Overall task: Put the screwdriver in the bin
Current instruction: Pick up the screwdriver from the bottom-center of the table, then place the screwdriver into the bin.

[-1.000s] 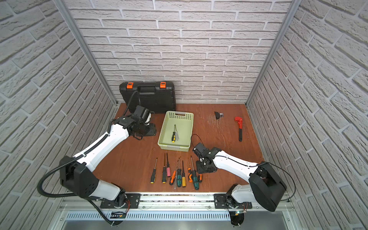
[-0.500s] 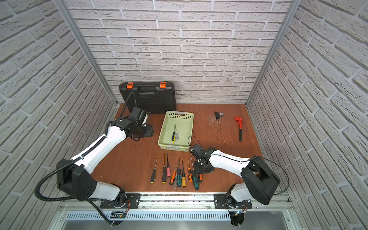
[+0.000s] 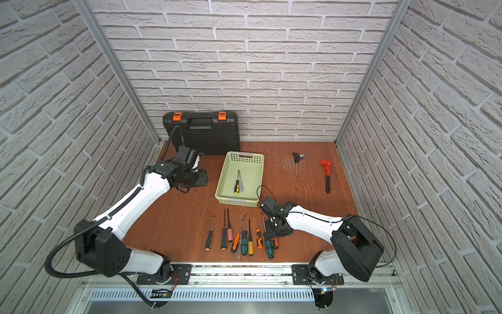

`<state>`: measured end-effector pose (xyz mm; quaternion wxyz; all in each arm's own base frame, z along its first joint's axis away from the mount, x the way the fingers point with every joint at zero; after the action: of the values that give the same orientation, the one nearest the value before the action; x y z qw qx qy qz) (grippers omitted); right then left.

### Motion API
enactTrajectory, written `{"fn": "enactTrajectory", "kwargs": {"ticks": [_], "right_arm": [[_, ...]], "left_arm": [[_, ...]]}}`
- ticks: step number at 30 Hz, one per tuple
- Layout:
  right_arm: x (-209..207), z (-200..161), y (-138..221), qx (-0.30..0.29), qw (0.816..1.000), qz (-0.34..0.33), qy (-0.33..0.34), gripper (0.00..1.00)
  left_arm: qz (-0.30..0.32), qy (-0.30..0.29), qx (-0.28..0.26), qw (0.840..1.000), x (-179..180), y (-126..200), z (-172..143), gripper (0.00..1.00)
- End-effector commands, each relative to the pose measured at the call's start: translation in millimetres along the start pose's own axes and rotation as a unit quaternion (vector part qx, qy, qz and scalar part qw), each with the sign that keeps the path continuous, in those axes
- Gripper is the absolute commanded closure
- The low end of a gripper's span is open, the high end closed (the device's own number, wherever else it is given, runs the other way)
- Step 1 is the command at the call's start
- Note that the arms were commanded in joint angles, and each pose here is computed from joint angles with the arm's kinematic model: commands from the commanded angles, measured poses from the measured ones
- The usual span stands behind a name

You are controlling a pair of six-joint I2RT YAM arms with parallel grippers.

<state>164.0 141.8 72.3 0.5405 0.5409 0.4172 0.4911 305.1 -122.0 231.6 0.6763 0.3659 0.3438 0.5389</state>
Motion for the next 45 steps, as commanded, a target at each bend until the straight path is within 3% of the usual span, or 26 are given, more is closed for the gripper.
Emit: {"fn": "enactTrajectory", "kwargs": {"ticks": [1,4,9,14,18,22,31,45], "right_arm": [[-9,2,38,-0.036,0.999,-0.005,-0.003,0.94],[-13,8,69,-0.065,0.998,0.011,-0.014,0.94],[6,34,120,-0.110,0.989,0.095,-0.030,0.94],[50,87,161,-0.125,0.971,0.203,-0.022,0.95],[82,127,169,-0.137,0.968,0.207,0.021,0.94],[113,155,153,-0.117,0.967,0.220,0.044,0.95],[131,202,106,-0.111,0.976,0.182,0.053,0.95],[136,223,39,-0.071,0.988,0.113,0.072,0.94]], "left_arm": [[0.004,0.009,-0.018,1.000,3,4,6,0.41],[-0.003,0.016,-0.021,1.000,2,2,12,0.41],[-0.004,0.021,-0.026,0.999,2,7,15,0.41],[0.012,0.018,-0.019,1.000,8,20,6,0.41],[0.033,0.025,-0.020,0.999,17,31,-9,0.41],[0.044,0.022,-0.014,0.999,21,39,-20,0.40],[0.060,0.019,-0.013,0.998,26,41,-26,0.40],[0.086,0.007,0.002,0.996,31,33,-23,0.40]]}}
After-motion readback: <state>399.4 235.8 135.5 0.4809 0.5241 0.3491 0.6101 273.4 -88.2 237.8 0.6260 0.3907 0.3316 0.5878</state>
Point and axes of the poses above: each gripper's point midway between its finger pads, its own y axis back along the fingers, its own x axis along the line the jaws close on, z = x × y, the point moved 5 cm from there along y, back along the fingers, and after that the axes turned 12 degrees about -y, right-handed, at the moved point
